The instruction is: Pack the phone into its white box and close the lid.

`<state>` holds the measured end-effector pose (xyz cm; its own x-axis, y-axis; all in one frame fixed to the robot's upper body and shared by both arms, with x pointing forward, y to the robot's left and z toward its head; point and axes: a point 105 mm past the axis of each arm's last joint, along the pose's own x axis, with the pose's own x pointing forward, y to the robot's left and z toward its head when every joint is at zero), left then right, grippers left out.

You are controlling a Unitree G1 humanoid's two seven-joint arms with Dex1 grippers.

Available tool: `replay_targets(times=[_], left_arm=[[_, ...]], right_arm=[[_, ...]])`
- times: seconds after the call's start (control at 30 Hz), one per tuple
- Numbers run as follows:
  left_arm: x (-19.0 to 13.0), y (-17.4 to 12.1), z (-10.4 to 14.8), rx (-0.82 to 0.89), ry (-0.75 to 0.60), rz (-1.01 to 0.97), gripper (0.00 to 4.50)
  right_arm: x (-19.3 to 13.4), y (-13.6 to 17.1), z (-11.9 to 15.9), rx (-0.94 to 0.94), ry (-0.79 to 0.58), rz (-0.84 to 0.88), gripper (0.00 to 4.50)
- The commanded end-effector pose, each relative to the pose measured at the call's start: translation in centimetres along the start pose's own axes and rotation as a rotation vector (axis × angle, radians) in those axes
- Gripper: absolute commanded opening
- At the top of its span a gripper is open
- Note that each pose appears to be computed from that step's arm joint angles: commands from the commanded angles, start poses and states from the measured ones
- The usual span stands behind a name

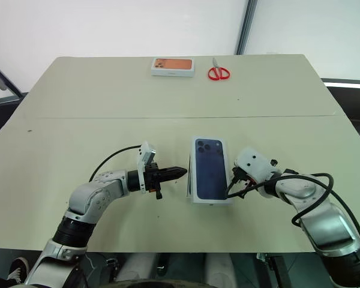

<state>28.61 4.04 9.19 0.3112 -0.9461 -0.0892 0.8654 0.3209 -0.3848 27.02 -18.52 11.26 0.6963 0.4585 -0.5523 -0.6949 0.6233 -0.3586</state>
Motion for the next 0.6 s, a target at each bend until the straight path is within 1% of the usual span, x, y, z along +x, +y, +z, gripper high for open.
replay_targets(times=[0.03,0.2,0.3,0.47,0.6], left_arm=[[0.5,-0.2,0.2,0.026,-0.013,-0.003,0.00],[1.1,-0.5,1.0,0.010,-0.049,-0.014,0.00],[1.2,-0.6,1.2,0.009,-0.051,-0.018,0.00],[1.4,-0.1,0.8,0.005,-0.037,0.001,0.00],[1.3,-0.1,1.1,0.014,-0.049,0.005,0.00]], right_arm=[[-1.0,-0.3,1.4,-0.010,-0.049,0.000,0.04],[-0.6,0.7,1.4,0.003,-0.047,0.033,0.04],[-0.5,0.7,1.6,0.012,-0.055,0.036,0.04],[-0.5,0.6,2.4,0.029,-0.085,0.039,0.04],[-0.4,0.6,2.9,0.035,-0.100,0.043,0.04]])
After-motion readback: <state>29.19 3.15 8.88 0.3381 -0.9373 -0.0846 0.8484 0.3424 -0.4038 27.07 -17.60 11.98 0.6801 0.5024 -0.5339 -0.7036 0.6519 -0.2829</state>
